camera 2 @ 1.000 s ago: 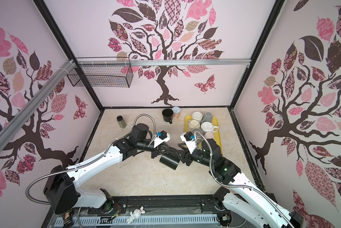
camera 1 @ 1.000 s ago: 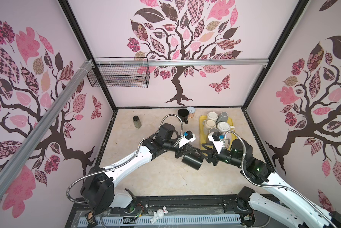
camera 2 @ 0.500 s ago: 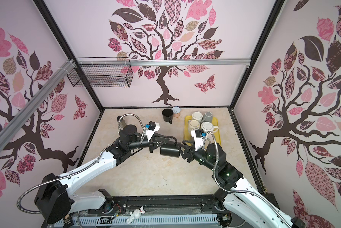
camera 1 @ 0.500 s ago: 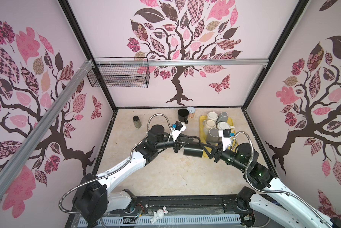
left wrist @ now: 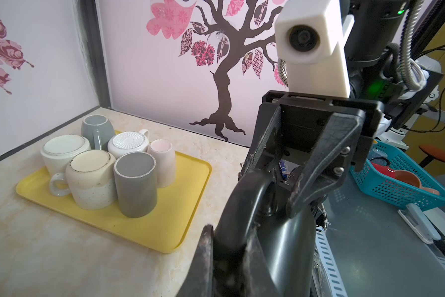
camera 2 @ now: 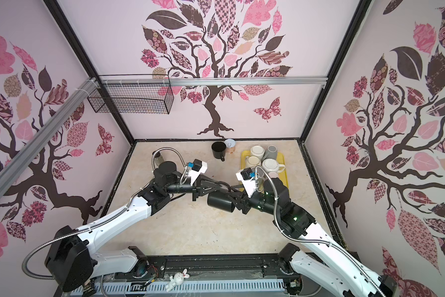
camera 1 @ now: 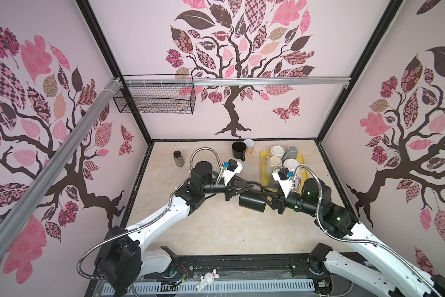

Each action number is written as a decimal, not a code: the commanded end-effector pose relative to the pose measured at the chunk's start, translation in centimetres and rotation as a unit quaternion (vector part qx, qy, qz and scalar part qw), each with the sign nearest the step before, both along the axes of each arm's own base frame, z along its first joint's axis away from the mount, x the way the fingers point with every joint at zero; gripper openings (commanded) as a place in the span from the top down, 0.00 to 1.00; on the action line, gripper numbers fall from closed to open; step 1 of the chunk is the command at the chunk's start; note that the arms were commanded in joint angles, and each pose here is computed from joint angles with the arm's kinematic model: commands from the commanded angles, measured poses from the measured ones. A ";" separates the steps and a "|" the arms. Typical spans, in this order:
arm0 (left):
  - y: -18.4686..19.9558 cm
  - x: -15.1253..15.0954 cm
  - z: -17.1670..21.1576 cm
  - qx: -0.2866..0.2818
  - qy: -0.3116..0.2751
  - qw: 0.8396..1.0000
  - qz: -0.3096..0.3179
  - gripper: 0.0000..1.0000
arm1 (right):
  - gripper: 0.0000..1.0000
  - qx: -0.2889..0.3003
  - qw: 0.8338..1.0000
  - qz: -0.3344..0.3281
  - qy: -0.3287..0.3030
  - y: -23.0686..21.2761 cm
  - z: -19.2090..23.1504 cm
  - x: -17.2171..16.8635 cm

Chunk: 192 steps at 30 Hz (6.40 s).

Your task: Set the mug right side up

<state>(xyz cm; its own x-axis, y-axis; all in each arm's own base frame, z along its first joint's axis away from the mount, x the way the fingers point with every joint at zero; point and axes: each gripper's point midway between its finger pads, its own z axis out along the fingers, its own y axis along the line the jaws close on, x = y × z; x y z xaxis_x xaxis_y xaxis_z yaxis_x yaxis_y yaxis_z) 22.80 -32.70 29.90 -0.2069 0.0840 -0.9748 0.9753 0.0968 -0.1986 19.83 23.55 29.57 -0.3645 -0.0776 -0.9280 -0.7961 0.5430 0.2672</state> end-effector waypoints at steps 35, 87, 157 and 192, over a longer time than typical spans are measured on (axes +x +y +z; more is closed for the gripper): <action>-2.1 -3.5 -2.6 0.071 -0.034 0.987 -0.143 0.57 | 1.00 -0.108 0.988 0.107 0.017 1.8 -1.8 -1.2; -0.4 13.1 -10.9 0.022 -0.029 0.978 0.205 1.00 | 0.46 -0.139 0.960 -0.218 0.104 -5.9 -6.2 7.8; 4.0 10.2 -25.0 0.078 0.029 0.945 0.316 0.60 | 0.49 -0.019 0.934 -0.167 0.316 -2.9 -19.3 7.0; 2.4 9.4 -23.7 0.300 0.076 0.928 0.208 0.93 | 0.44 -0.063 0.948 -0.203 0.238 -6.5 -15.0 5.1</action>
